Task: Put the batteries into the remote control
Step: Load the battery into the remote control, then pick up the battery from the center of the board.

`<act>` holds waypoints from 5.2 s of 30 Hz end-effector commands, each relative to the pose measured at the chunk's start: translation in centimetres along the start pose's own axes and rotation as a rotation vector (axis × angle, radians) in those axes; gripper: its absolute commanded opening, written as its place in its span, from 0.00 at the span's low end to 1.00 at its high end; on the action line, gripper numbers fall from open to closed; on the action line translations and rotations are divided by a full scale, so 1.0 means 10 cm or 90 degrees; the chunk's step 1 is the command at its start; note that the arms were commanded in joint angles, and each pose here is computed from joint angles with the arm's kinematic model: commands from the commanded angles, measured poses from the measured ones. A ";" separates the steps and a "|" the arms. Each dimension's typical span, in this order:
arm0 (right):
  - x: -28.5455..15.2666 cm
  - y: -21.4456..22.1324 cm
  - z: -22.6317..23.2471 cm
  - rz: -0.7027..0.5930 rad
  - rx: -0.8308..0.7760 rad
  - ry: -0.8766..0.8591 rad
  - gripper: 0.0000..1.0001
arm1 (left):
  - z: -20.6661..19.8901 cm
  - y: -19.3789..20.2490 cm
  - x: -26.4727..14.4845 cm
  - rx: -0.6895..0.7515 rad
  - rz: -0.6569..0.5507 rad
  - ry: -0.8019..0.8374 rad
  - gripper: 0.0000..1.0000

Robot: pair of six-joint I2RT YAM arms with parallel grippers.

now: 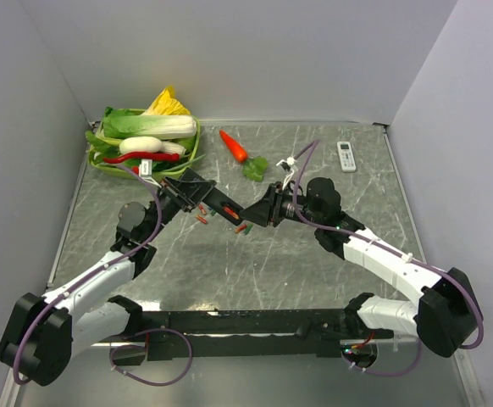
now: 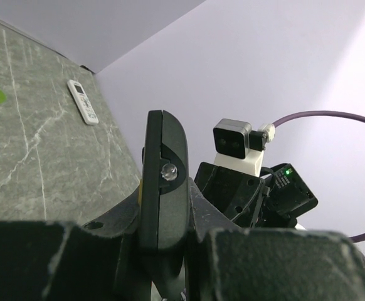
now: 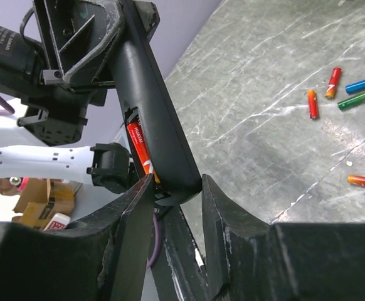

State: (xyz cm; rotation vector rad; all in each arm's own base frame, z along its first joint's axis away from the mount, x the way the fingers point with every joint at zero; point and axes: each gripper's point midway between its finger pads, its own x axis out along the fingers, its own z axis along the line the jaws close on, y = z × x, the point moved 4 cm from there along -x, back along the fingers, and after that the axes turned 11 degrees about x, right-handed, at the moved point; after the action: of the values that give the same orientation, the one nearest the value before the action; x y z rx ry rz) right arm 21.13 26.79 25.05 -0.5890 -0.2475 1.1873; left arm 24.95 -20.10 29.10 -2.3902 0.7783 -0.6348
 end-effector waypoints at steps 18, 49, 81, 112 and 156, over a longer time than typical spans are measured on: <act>0.11 -0.15 0.22 0.002 -0.142 0.087 0.53 | 0.03 -0.10 -0.08 0.062 -0.037 -0.023 0.02; 0.28 -0.14 0.17 0.072 -0.178 0.052 0.78 | -0.19 -0.05 -0.08 0.086 -0.001 0.086 0.02; 0.28 -0.11 0.14 0.069 -0.252 0.055 0.58 | -0.06 -0.05 -0.14 0.096 -0.007 0.033 0.02; 0.48 -0.16 -1.14 0.354 -0.381 0.292 0.55 | 0.95 0.32 -0.93 0.110 0.036 -0.255 0.02; 0.96 0.43 -2.04 0.602 -0.530 0.289 0.29 | 0.98 0.23 -0.95 0.113 0.038 -0.321 0.02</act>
State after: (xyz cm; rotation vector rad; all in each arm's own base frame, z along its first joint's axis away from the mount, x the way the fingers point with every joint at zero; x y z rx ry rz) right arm 30.43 30.11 5.41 -1.8083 -0.0793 1.8063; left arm 22.13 -12.06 14.86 -2.2067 0.5928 0.0501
